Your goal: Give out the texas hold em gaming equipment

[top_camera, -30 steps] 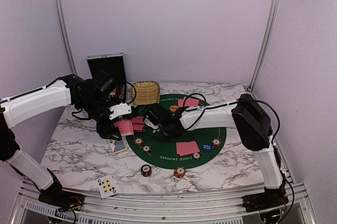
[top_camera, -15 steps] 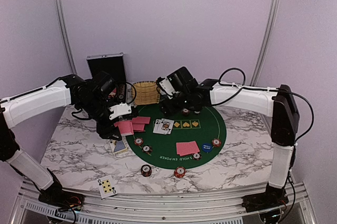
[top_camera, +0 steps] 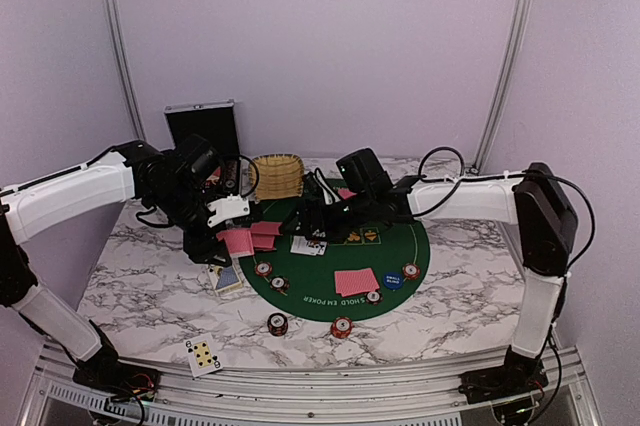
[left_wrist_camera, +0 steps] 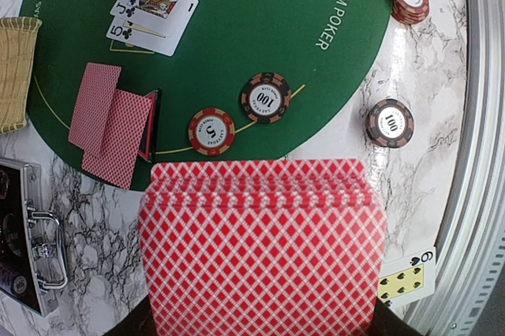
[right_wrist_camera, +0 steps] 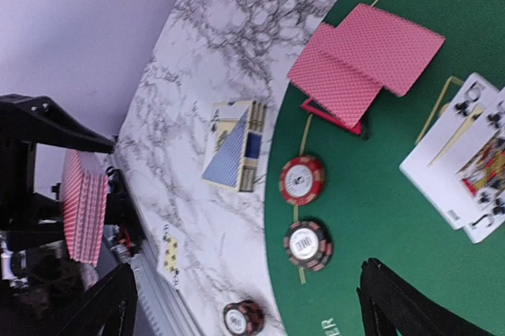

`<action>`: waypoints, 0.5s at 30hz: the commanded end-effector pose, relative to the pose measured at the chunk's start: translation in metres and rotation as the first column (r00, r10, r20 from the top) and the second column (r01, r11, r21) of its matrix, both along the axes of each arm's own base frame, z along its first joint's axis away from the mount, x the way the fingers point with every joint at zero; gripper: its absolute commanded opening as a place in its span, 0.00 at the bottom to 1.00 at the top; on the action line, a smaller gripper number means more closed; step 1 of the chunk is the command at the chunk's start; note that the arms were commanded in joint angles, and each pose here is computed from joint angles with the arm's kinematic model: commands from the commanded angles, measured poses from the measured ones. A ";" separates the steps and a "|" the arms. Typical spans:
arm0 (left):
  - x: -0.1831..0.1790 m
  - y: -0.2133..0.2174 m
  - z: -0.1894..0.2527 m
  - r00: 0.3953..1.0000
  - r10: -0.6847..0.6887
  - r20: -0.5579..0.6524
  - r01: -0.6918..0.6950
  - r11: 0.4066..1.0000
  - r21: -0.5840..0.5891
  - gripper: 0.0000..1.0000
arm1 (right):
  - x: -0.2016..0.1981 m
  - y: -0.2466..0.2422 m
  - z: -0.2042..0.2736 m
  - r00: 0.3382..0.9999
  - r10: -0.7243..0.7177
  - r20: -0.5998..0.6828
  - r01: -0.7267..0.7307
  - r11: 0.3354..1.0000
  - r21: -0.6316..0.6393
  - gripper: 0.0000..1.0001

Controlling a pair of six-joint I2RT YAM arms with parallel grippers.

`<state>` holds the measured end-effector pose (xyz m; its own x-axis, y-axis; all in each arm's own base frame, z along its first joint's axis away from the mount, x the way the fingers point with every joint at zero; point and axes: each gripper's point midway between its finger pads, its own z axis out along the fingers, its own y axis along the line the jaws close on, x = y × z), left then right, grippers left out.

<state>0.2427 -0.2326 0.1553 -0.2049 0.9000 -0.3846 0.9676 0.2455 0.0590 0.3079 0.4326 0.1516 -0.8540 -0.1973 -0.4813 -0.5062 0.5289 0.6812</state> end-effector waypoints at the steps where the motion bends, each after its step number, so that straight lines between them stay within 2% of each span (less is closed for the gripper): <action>1: 0.002 -0.003 0.010 1.000 0.001 0.014 -0.001 1.000 -0.019 0.03 | -0.024 0.030 0.045 0.980 0.111 -0.168 -0.052 0.945 0.323 0.96; 15: 0.006 -0.005 0.011 1.000 0.004 0.021 -0.003 1.000 -0.026 0.03 | -0.059 0.072 0.043 0.943 0.238 -0.233 -0.130 0.907 0.402 0.95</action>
<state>0.2430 -0.2327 0.1556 -0.2049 0.8998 -0.3851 0.9674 0.2461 0.0602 0.2546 0.4869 0.1805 -0.9320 -0.1962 -0.3047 -0.3422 0.1996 0.9182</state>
